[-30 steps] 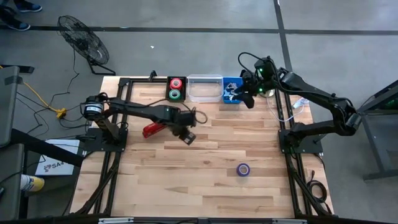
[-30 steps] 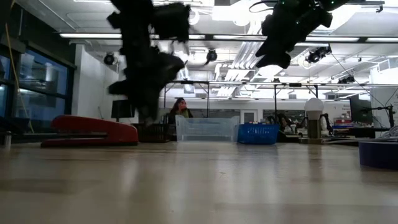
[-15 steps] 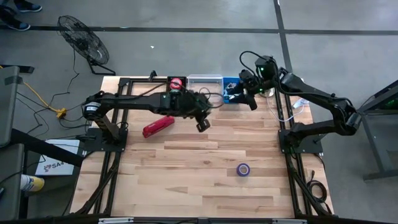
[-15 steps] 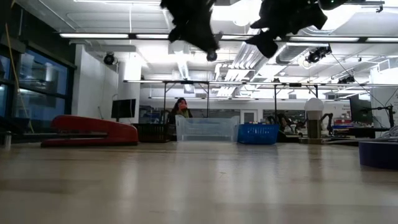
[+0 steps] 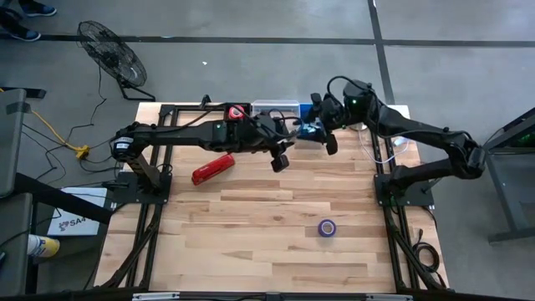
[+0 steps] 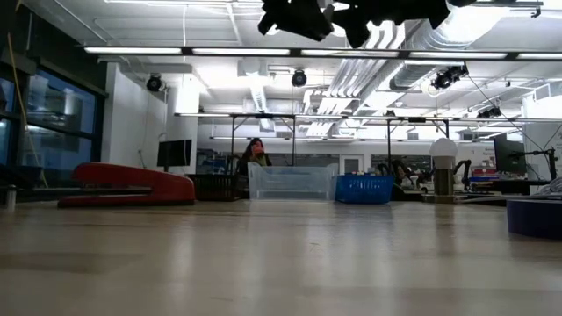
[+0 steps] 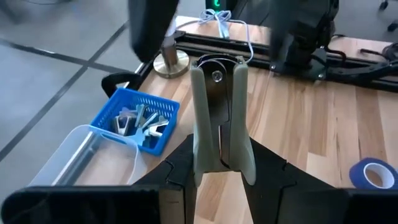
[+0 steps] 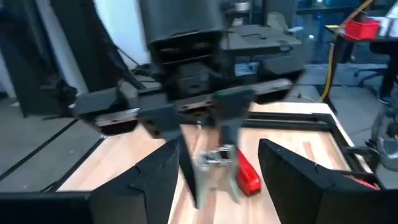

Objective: Pick and place Stapler, Stapler remover, tape
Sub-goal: Put the gray staple remover into the blue bin

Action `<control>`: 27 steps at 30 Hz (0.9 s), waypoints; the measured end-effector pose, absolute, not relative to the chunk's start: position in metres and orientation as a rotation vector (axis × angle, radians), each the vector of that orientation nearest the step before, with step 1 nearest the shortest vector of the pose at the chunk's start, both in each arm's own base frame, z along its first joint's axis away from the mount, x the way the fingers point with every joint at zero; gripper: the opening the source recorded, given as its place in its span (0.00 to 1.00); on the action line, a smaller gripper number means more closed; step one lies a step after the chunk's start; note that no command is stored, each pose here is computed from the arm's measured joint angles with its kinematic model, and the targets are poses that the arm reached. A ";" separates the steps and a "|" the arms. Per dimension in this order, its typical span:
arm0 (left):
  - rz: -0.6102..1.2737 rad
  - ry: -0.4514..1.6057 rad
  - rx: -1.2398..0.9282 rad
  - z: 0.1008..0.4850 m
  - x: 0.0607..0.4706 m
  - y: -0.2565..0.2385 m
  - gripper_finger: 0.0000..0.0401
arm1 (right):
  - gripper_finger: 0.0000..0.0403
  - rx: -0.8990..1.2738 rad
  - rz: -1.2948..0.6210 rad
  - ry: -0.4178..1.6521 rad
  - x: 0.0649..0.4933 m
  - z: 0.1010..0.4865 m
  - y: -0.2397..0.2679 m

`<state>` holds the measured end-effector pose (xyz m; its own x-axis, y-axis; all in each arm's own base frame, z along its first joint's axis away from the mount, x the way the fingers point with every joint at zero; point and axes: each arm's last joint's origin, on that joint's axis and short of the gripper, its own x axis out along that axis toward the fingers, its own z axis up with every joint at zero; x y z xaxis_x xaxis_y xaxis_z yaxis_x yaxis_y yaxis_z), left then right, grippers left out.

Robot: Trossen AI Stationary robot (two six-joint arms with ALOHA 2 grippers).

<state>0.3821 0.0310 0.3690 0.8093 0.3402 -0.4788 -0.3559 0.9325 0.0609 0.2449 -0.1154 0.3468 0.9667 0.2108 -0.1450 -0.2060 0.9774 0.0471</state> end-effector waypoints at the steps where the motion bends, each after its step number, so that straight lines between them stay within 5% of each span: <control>1: 0.371 0.500 -0.033 0.370 0.382 0.031 0.23 | 0.52 0.028 0.220 0.147 0.246 0.347 -0.113; 16: 0.293 0.418 -0.061 0.377 0.387 0.029 0.23 | 0.51 0.003 0.278 0.150 0.253 0.347 -0.097; 27: 0.289 0.409 -0.062 0.377 0.387 0.029 0.23 | 0.26 0.012 0.276 0.153 0.253 0.346 -0.097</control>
